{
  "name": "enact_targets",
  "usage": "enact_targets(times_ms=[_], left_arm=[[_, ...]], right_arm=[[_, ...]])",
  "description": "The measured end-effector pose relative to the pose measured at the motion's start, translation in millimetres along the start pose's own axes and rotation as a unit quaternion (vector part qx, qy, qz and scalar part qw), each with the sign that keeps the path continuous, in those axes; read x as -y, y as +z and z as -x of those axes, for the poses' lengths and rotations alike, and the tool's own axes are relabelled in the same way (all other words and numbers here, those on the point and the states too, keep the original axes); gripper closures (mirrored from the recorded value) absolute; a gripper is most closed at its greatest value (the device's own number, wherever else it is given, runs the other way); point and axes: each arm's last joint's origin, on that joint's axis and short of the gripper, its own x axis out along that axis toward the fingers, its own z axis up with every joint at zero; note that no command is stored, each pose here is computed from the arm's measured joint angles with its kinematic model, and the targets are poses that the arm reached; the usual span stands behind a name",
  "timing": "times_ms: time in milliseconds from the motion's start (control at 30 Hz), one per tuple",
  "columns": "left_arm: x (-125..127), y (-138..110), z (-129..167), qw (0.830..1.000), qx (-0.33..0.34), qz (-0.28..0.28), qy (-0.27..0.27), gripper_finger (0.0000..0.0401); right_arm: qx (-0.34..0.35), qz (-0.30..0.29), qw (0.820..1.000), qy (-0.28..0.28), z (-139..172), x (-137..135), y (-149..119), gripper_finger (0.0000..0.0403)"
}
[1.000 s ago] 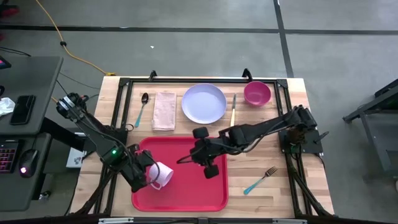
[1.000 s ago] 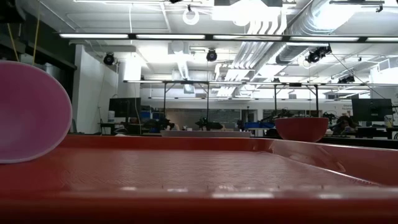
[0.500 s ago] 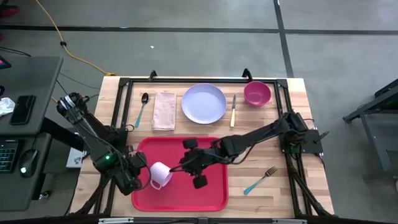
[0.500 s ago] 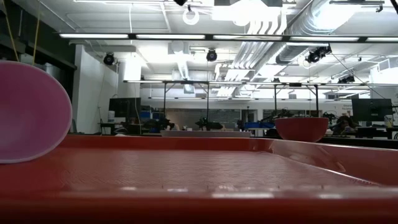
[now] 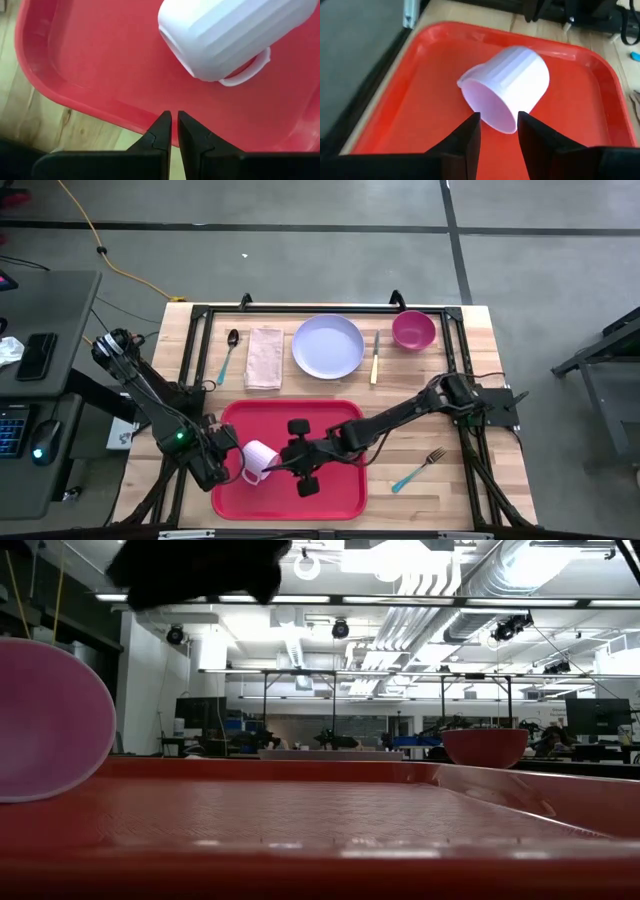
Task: Set up tray
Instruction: Put the pink mug on the top left of the orange serving tray
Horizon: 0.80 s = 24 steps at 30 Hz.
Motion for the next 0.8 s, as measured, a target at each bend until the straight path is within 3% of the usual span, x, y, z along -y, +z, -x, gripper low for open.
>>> enact_targets(times_ms=[333, 800], left_arm=[[-2, -2, -9, 1.0, 0.005, 0.001, 0.002, 0.0339], [-3, -1, -9, 1.0, 0.026, 0.0, 0.011, 0.0339]], right_arm=[[0.008, -0.017, 1.0, -0.016, -24, 6, -11, 0.0295], [0.011, -0.045, 0.999, -0.008, -33, 9, -16, 0.0295]])
